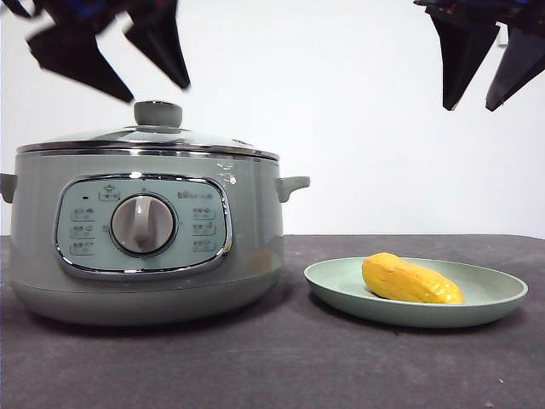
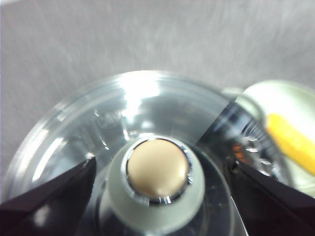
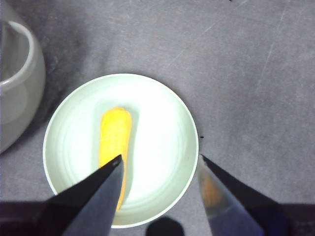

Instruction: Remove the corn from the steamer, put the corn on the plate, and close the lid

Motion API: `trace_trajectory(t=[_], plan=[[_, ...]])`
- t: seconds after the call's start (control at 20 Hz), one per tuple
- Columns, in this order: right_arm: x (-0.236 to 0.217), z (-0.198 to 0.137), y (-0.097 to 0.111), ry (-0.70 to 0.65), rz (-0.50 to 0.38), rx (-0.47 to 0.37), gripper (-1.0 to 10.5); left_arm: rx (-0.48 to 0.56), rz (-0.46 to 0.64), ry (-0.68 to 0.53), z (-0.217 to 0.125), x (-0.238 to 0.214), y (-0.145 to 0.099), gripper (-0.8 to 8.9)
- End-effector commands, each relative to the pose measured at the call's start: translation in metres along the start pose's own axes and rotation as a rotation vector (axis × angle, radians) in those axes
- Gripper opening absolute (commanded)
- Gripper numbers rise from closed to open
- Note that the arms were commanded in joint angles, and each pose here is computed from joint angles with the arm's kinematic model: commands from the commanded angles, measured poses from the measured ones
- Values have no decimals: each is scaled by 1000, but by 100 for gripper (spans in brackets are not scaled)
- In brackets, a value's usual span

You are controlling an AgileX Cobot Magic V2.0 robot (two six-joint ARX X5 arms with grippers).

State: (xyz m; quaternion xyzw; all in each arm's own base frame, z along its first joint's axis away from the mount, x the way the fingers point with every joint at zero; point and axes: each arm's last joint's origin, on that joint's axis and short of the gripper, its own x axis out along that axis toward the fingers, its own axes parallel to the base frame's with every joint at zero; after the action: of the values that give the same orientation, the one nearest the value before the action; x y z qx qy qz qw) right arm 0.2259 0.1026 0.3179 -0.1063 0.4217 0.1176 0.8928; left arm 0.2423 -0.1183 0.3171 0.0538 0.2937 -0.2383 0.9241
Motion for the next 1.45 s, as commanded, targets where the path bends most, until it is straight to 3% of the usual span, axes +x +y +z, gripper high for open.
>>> trace_trajectory(t=[0.05, 0.1, 0.2, 0.25, 0.5, 0.7, 0.8, 1.05, 1.45], plan=[[1, 0, 0, -4, 5, -17, 248, 3, -1, 6, -3, -19, -2, 427], [1, 0, 1, -6, 30, -17, 240, 12, 3, 24, -6, -27, -2, 352], [-2, -2, 2, -15, 91, -16, 73, 69, 3, 66, -12, -40, -3, 54], [-5, -5, 2, -38, 106, -14, 0, 87, 3, 85, -14, -44, -3, -4], [-10, -47, 2, -278, 128, 12, -12, 79, 11, 43, -32, -54, -3, -8], [-11, -96, -1, -442, 132, 41, -12, 32, 76, -75, -77, -62, -1, -8], [-9, -116, -4, -511, 96, 103, -12, 29, 118, -131, -105, -67, 0, -8], [-8, -128, -10, -526, -62, 201, 2, -15, 110, -213, -132, -85, -1, -3], [-8, -128, -10, -527, -70, 203, 2, -23, 104, -162, -134, -80, -1, -4]])
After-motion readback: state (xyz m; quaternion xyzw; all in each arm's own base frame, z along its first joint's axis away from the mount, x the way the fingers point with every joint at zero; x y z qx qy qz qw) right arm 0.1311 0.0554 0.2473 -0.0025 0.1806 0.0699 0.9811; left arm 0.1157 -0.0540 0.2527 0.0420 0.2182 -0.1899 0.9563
